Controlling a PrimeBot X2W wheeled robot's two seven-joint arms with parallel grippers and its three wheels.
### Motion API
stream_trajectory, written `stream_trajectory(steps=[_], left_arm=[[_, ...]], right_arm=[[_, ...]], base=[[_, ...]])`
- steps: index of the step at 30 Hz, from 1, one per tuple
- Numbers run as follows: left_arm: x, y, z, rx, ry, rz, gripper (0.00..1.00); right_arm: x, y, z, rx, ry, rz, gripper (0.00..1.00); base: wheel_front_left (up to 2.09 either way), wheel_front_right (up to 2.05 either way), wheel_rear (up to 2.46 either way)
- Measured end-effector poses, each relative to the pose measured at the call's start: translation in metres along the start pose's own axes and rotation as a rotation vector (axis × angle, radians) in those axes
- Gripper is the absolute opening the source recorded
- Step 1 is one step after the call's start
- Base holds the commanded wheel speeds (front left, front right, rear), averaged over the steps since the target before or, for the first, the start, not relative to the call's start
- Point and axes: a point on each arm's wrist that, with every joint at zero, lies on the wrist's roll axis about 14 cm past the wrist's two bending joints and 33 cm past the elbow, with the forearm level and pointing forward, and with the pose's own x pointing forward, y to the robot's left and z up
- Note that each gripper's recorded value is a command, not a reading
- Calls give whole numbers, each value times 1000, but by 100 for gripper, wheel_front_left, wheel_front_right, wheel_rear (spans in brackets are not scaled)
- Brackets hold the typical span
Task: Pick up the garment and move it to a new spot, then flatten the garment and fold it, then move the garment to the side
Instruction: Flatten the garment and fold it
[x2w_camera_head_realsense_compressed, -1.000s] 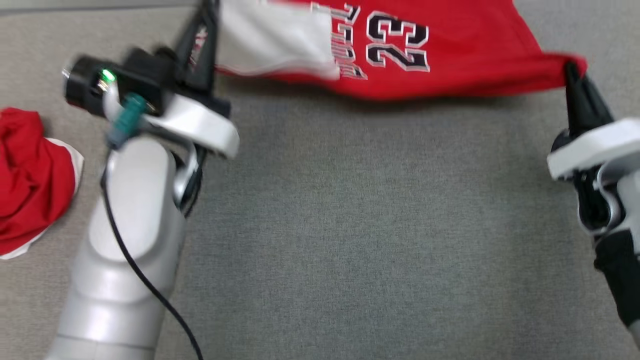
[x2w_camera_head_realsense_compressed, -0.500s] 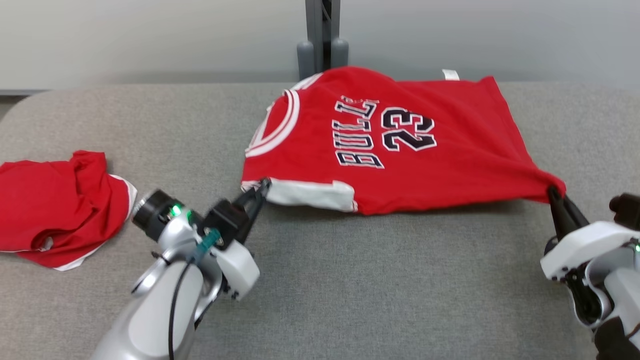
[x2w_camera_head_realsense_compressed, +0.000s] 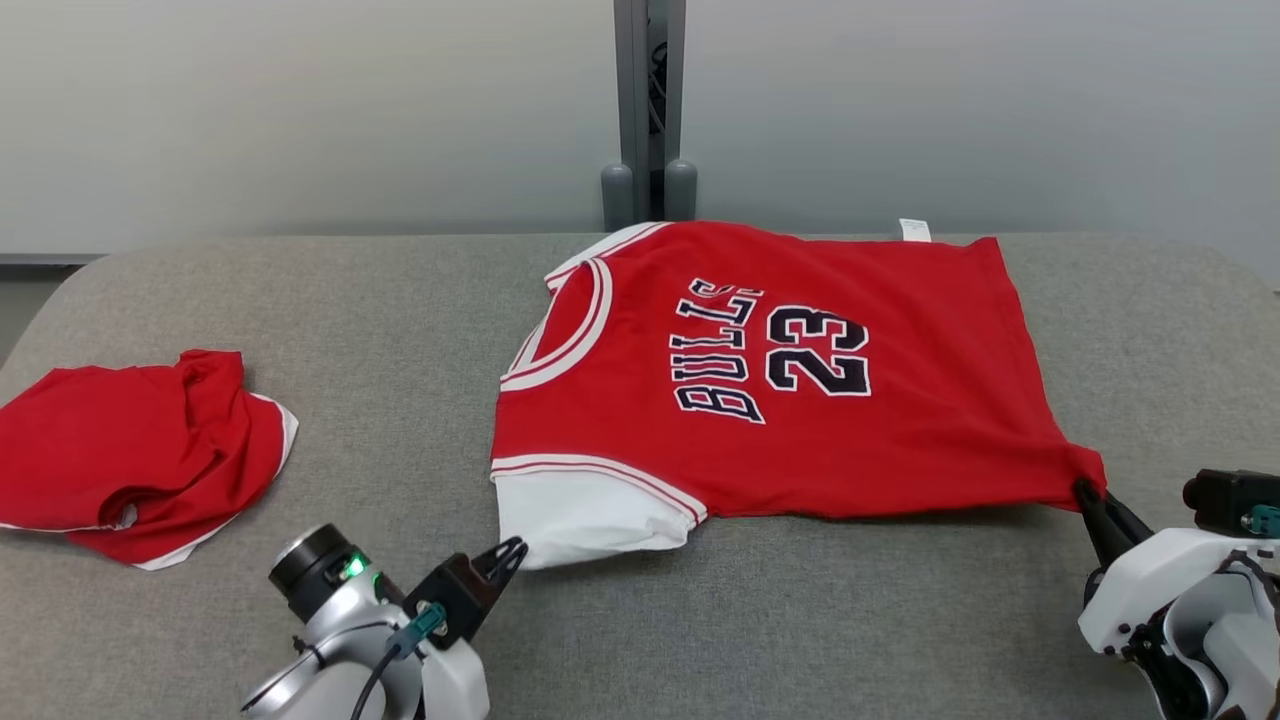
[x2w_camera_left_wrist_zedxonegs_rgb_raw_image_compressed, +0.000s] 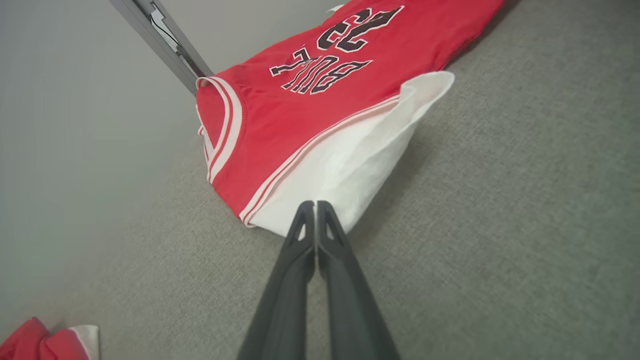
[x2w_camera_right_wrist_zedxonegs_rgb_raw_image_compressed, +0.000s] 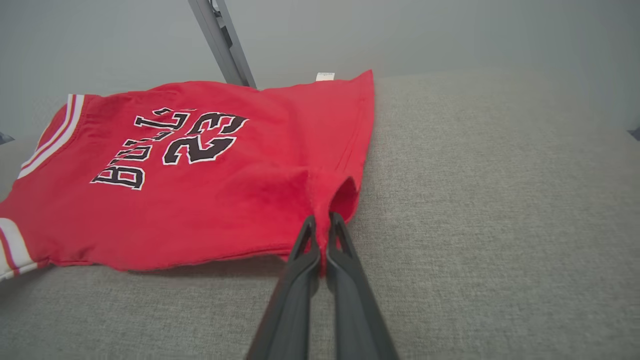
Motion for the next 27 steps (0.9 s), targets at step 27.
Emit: stream_trajectory(steps=[27], left_arm=[[-50, -71, -46, 47, 332, -364, 0]], right_arm=[[-51, 1, -33, -54, 329, 122, 0]], base=[[0, 0, 0]])
